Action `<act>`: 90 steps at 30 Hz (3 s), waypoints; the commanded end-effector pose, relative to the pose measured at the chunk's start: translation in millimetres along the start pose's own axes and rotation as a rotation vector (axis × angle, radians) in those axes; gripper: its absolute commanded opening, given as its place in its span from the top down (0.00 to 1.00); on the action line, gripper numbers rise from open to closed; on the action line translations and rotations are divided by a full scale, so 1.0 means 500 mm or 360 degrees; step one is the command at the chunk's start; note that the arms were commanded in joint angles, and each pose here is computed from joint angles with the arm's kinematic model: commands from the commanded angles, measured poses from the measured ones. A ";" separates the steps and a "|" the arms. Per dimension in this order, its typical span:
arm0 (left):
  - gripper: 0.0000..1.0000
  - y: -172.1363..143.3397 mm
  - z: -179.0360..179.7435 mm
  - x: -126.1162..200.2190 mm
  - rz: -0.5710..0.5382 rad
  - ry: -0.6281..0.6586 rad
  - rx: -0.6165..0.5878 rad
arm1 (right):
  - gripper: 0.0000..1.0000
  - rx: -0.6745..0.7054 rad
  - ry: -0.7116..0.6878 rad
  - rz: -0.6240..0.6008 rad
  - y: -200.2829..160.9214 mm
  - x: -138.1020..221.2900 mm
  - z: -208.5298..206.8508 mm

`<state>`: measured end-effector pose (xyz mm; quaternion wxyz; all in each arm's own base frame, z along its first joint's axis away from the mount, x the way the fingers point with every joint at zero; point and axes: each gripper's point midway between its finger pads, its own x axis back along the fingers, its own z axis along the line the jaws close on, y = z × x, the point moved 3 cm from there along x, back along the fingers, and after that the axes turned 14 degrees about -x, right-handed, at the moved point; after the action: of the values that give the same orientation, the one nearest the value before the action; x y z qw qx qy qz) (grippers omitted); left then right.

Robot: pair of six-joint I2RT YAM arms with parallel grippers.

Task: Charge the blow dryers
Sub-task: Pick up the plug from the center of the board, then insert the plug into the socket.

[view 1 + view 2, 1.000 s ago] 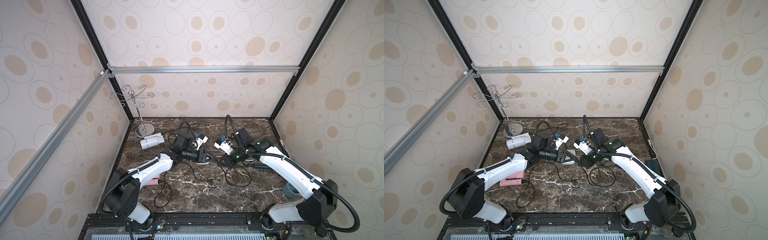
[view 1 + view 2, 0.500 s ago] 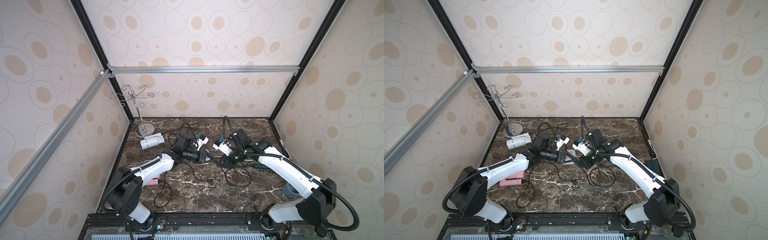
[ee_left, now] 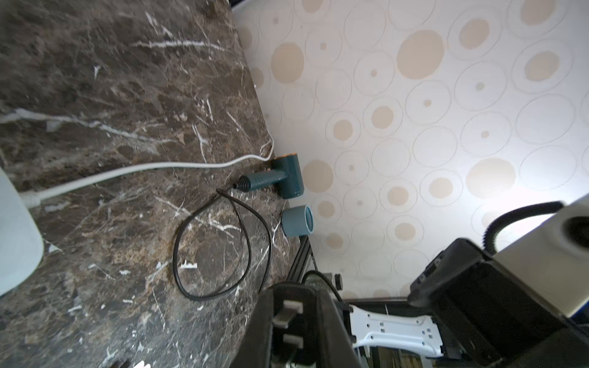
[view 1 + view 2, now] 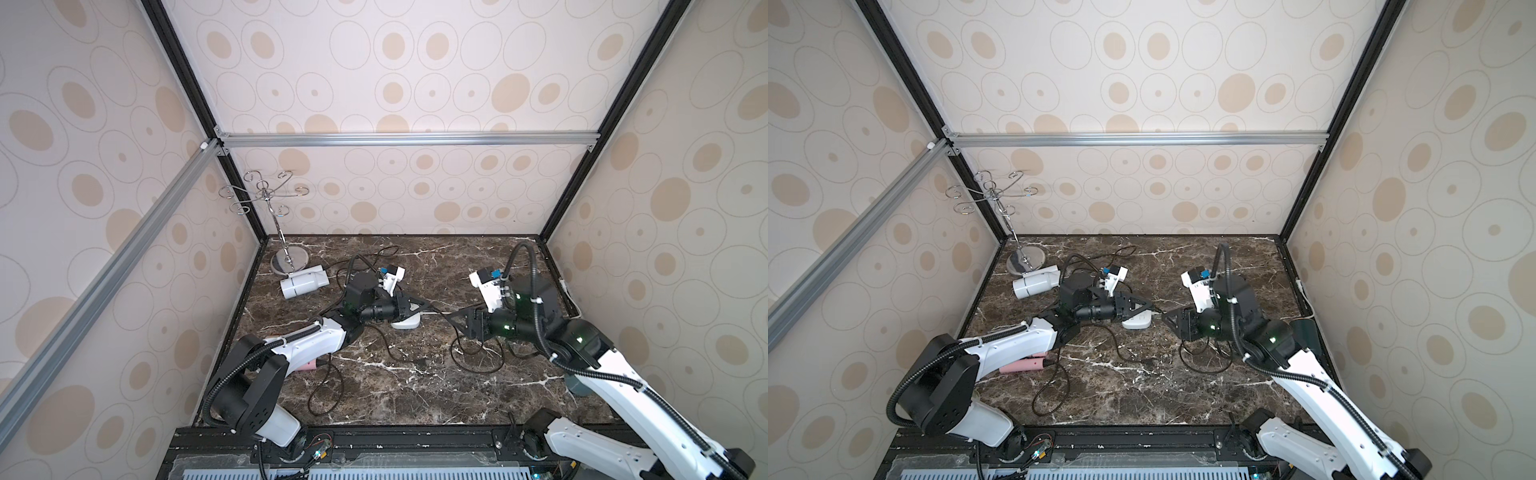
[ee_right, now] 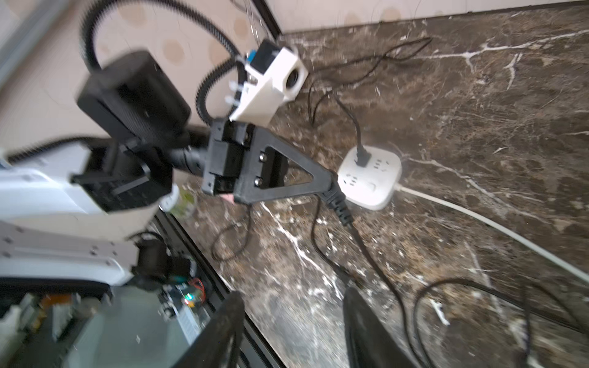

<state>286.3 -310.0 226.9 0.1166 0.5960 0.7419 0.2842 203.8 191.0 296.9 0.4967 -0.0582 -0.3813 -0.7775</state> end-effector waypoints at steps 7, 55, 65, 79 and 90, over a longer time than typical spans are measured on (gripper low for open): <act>1.00 0.083 -0.068 0.020 -0.0380 -0.0143 0.0013 | 0.49 -0.0568 0.0314 -0.0242 0.013 -0.089 -0.001; 0.46 0.082 -0.063 0.034 -0.0246 0.0014 -0.0100 | 1.00 -0.0504 0.0295 -0.0597 0.072 -0.139 -0.039; 0.38 0.167 0.004 0.153 -0.0255 0.0404 -0.0288 | 1.00 -0.0152 -0.0185 -0.0330 0.080 -0.156 -0.077; 0.41 0.109 0.146 0.280 -0.0203 0.0838 -0.0215 | 1.00 0.0037 -0.0578 -0.0010 0.078 -0.351 -0.157; 0.41 0.070 0.177 0.317 -0.0214 0.0846 -0.0142 | 1.00 0.0023 -0.0663 0.0158 0.047 -0.441 -0.213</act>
<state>320.9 -131.2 193.6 -0.0596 0.4449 0.7745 0.4456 360.9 269.1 131.2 0.4377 -0.2390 -0.4750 -0.7251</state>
